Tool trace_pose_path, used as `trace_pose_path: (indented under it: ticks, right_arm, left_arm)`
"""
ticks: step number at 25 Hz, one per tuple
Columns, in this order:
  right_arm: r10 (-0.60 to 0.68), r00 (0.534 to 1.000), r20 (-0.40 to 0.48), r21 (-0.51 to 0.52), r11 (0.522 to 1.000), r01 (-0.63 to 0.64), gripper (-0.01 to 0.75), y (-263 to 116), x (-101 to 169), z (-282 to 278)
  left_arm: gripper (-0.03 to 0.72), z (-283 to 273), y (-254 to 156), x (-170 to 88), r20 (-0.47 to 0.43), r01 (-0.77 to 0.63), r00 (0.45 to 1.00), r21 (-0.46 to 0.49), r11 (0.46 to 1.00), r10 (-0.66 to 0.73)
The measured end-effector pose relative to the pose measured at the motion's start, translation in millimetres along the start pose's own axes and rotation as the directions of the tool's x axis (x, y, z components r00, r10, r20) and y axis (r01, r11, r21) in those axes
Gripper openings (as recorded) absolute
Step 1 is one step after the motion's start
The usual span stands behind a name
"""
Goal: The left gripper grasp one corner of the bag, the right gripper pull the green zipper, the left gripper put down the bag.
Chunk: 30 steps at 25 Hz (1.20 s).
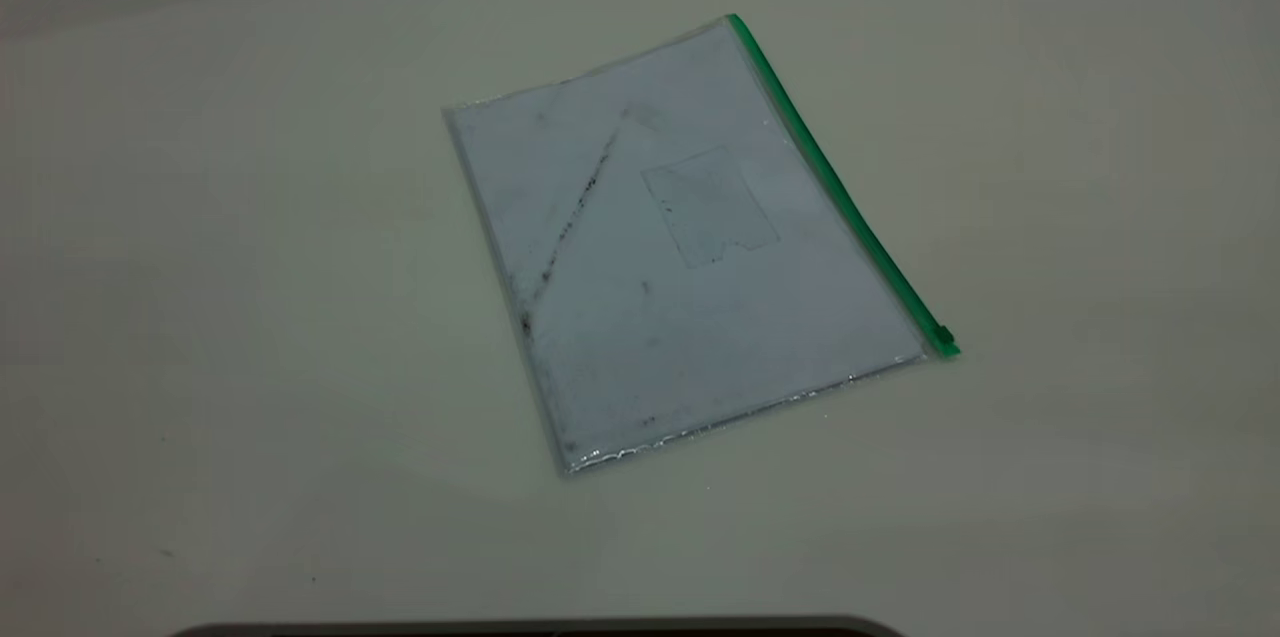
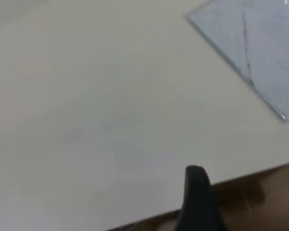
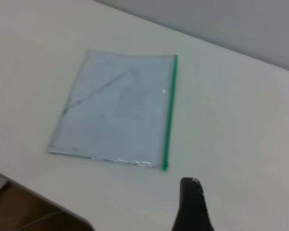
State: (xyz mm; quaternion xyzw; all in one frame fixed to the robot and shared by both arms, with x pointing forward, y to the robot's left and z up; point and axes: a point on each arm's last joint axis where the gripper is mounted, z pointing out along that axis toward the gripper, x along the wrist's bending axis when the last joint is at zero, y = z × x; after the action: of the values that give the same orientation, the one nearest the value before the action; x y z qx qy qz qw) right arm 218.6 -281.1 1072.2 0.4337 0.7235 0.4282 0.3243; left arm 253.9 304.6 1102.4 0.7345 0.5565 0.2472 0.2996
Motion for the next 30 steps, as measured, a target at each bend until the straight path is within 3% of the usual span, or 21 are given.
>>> trace_pose_path:
  ticks: [9,15,30]
  right_arm:
    - [0.018,0.998,0.065,0.112,0.993,-0.025,0.585,-24,-6,15]
    - [0.028,0.997,0.067,0.116,0.993,-0.035,0.585,-26,-7,18]
    - [0.028,0.997,0.068,0.114,0.993,-0.035,0.585,-26,-7,18]
  left_arm:
    - [0.581,25,-32,-7,0.071,-0.031,0.997,0.069,0.997,0.026]
    - [0.581,39,-43,-12,0.118,-0.062,0.992,0.130,0.990,0.047]
    - [0.581,51,-48,-13,0.120,-0.102,0.989,0.137,0.985,0.085]
